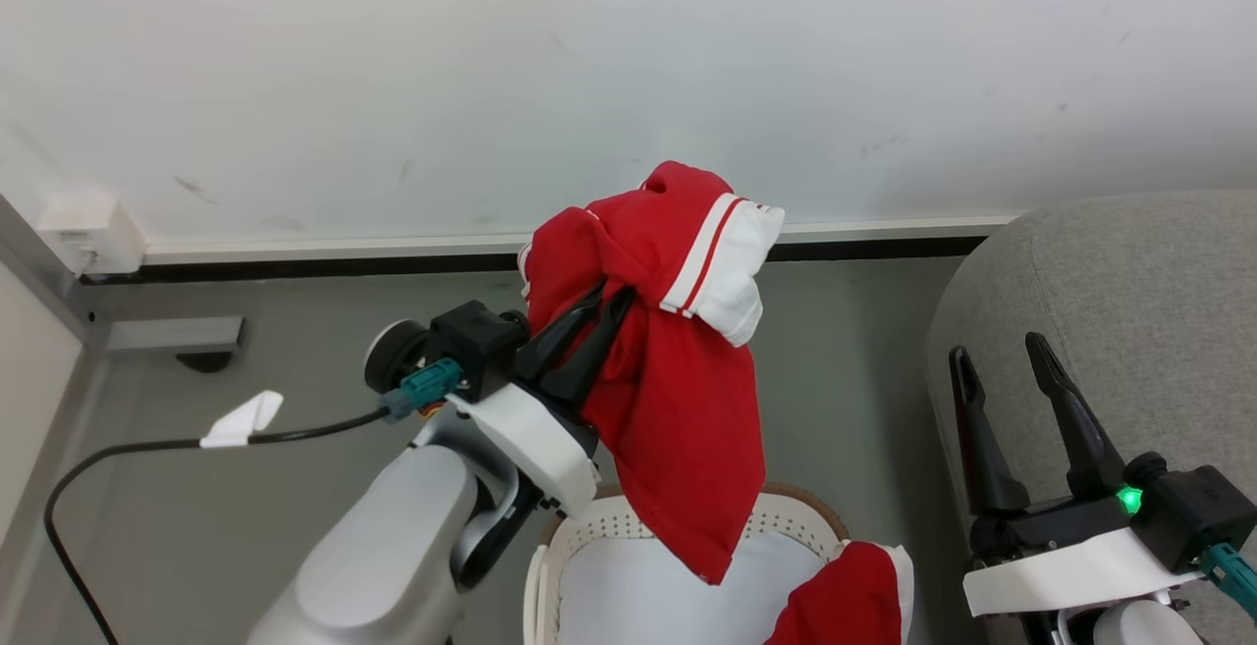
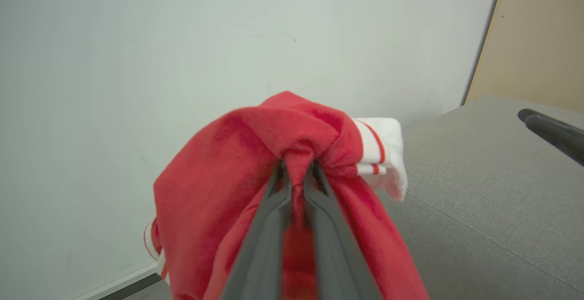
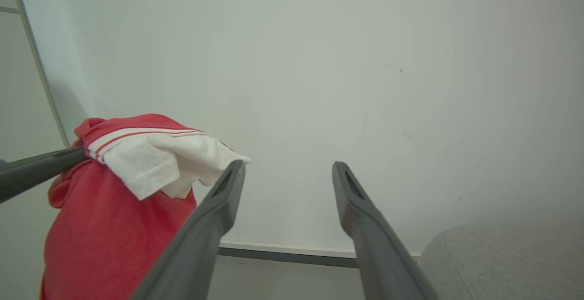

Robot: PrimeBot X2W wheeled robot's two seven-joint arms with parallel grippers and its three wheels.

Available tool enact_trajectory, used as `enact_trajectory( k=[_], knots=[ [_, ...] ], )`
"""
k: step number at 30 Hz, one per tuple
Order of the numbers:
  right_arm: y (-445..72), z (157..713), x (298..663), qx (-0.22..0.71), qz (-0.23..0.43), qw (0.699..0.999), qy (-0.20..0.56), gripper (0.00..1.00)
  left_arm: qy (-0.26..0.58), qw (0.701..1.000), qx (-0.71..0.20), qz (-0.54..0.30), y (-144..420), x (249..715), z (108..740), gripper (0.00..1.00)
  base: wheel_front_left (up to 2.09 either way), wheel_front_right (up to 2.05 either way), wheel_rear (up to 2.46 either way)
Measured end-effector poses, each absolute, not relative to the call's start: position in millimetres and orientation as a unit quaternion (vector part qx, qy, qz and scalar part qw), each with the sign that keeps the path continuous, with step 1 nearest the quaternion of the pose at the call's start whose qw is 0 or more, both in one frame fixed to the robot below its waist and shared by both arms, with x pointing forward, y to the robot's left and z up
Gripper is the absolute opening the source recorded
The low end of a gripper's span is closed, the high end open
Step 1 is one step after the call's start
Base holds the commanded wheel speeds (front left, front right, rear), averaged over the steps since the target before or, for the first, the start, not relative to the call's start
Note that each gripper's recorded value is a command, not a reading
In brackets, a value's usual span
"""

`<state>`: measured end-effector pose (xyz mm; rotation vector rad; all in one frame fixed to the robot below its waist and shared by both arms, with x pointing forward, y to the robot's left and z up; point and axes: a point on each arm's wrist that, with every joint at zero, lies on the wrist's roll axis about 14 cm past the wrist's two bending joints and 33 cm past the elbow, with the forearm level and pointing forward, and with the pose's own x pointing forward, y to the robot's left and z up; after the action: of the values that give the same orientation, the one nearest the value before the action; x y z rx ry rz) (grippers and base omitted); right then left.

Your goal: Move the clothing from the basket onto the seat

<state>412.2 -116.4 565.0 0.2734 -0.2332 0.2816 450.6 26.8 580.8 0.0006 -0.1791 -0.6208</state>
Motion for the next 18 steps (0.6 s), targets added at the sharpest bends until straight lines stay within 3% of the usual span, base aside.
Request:
enact_trajectory(
  k=[10, 18],
  knots=[
    [-107, 564, 407, 0.133, 0.158, 0.972, -0.111, 1.00, -0.094, 0.947, -0.002, -0.307, 25, 448, 586, 0.00, 0.00, 0.00, 0.00],
    [-61, 552, 395, 0.136, 0.240, 0.958, -0.077, 1.00, -0.091, 0.947, -0.003, -0.307, 24, 445, 585, 0.00, 0.00, 0.00, 0.00]
  ],
)
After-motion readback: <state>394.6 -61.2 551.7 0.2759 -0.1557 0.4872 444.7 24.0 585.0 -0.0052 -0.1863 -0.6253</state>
